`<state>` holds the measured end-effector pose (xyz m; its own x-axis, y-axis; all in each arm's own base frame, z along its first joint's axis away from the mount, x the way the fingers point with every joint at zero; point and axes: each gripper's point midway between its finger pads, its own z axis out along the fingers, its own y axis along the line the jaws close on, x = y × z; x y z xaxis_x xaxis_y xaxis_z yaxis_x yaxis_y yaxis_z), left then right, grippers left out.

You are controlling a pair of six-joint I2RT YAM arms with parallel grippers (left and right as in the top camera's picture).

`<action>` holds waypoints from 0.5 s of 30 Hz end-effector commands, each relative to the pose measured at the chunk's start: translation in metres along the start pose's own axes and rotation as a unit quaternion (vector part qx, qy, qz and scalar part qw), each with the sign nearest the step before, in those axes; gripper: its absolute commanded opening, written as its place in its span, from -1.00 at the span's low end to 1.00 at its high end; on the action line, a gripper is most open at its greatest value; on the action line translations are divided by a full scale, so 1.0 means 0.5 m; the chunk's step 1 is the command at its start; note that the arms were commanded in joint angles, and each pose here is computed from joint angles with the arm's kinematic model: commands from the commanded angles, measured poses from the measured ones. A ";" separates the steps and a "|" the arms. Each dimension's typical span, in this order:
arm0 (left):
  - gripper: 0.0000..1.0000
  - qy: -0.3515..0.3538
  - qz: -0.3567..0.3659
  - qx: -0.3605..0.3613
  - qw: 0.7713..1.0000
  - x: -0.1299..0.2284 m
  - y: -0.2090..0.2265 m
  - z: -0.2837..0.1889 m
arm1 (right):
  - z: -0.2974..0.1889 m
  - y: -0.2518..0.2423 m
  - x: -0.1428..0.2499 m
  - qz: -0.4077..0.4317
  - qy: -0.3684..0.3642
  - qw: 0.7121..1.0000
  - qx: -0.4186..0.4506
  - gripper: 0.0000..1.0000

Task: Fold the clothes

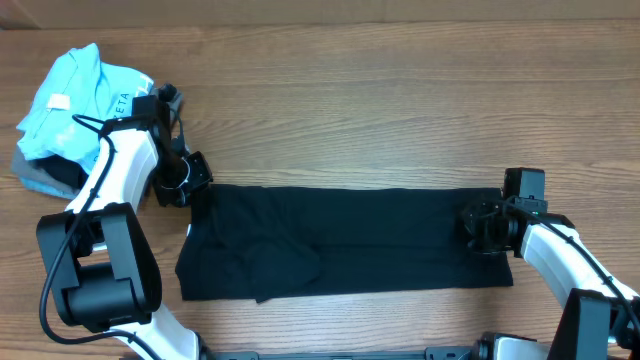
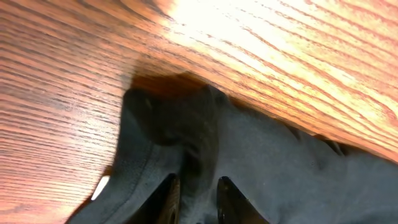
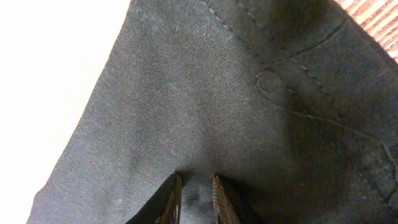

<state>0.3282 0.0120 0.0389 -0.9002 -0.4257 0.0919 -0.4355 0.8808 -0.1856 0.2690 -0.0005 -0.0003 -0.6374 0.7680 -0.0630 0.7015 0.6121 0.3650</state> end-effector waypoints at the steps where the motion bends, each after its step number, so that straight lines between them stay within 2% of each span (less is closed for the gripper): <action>1: -0.28 -0.007 0.008 -0.026 1.000 0.011 0.022 0.012 | 0.020 -0.064 0.032 0.008 0.019 0.998 0.057 -0.56; 2: -0.17 -0.007 0.008 -0.025 1.000 0.015 0.026 0.023 | 0.020 -0.064 0.031 0.008 0.019 0.998 0.057 -0.56; 3: -0.14 -0.006 0.007 -0.023 1.000 0.019 0.028 0.035 | 0.020 -0.064 0.031 0.008 0.019 0.998 0.057 -0.56; 6: -0.17 -0.004 0.008 -0.011 1.000 0.032 0.031 0.067 | 0.020 -0.064 0.032 0.008 0.019 0.998 0.057 -0.55; 7: -0.30 -0.003 0.008 -0.004 1.000 0.037 0.029 0.076 | 0.020 -0.064 0.032 0.008 0.019 0.998 0.058 -0.56; 9: -0.91 -0.001 0.006 -0.001 1.000 0.041 0.032 0.084 | 0.020 -0.064 0.032 0.008 0.019 0.998 0.058 -0.56; 15: -0.92 -0.021 -0.018 0.003 1.000 0.012 0.061 0.064 | 0.020 -0.067 0.034 0.009 0.021 0.998 0.060 -0.56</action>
<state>0.3102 0.0155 0.0000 -0.8965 -0.4371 0.0719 -0.4427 0.8776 -0.1838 0.2689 -0.0004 -0.0002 -0.6375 0.7679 -0.0619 0.7018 0.6120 0.3645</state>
